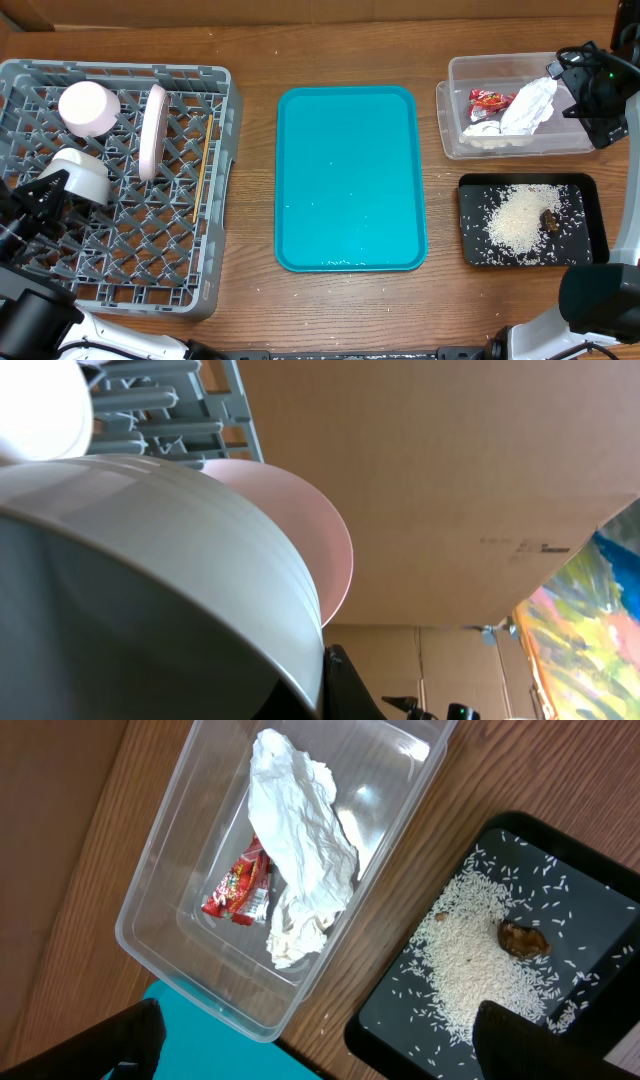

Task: Sort waste into correct bins and load items into the dishwasher
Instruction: 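Lower the bowl into the rack and release it with the left gripper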

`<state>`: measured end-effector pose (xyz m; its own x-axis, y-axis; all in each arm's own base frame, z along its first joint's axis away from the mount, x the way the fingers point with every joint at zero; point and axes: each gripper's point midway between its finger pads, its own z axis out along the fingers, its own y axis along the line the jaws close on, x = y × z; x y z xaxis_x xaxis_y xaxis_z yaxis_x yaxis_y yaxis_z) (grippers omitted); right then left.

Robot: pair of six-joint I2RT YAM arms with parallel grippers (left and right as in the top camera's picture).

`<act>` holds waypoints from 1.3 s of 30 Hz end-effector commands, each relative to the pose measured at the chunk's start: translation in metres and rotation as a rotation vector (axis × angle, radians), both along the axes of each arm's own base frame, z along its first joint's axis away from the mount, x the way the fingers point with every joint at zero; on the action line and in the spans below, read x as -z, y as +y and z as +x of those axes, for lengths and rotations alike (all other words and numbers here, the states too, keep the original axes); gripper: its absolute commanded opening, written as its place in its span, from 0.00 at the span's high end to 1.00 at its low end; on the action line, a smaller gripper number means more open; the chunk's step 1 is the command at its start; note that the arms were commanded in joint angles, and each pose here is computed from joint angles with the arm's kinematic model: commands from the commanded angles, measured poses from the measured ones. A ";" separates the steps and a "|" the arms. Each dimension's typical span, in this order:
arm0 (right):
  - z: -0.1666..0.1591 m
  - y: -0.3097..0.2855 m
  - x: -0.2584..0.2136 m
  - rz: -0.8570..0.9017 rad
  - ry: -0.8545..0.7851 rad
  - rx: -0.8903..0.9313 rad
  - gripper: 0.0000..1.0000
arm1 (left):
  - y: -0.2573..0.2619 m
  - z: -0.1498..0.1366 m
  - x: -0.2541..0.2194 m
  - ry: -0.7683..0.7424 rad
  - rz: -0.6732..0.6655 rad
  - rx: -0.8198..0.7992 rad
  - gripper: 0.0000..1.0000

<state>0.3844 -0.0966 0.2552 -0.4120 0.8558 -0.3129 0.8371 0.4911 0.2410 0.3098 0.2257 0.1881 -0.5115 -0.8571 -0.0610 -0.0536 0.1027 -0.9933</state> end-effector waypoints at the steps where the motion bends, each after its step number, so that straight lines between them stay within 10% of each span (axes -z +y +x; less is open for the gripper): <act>1: 0.001 -0.002 -0.009 -0.015 -0.026 -0.001 0.00 | 0.014 -0.009 0.002 -0.032 0.016 -0.048 0.96; 15: 0.001 -0.002 -0.009 -0.015 -0.025 -0.001 0.00 | 0.039 -0.035 0.007 0.028 -0.027 -0.132 0.96; 20: 0.001 -0.002 -0.009 -0.015 -0.026 -0.001 0.00 | 0.039 -0.038 0.012 0.063 -0.030 -0.125 0.34; 22: 0.001 -0.002 -0.009 -0.015 -0.026 -0.001 0.00 | 0.040 -0.038 0.014 0.066 -0.022 -0.125 0.27; 39: 0.001 -0.002 -0.009 -0.015 -0.025 -0.001 0.00 | 0.066 -0.080 0.029 0.222 -0.139 -0.234 0.24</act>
<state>0.3842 -0.0965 0.2551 -0.4122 0.8558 -0.3125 0.8373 0.4911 0.2404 0.2425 0.2864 0.1708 -0.3179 -0.9441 0.0871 -0.2136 -0.0182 -0.9768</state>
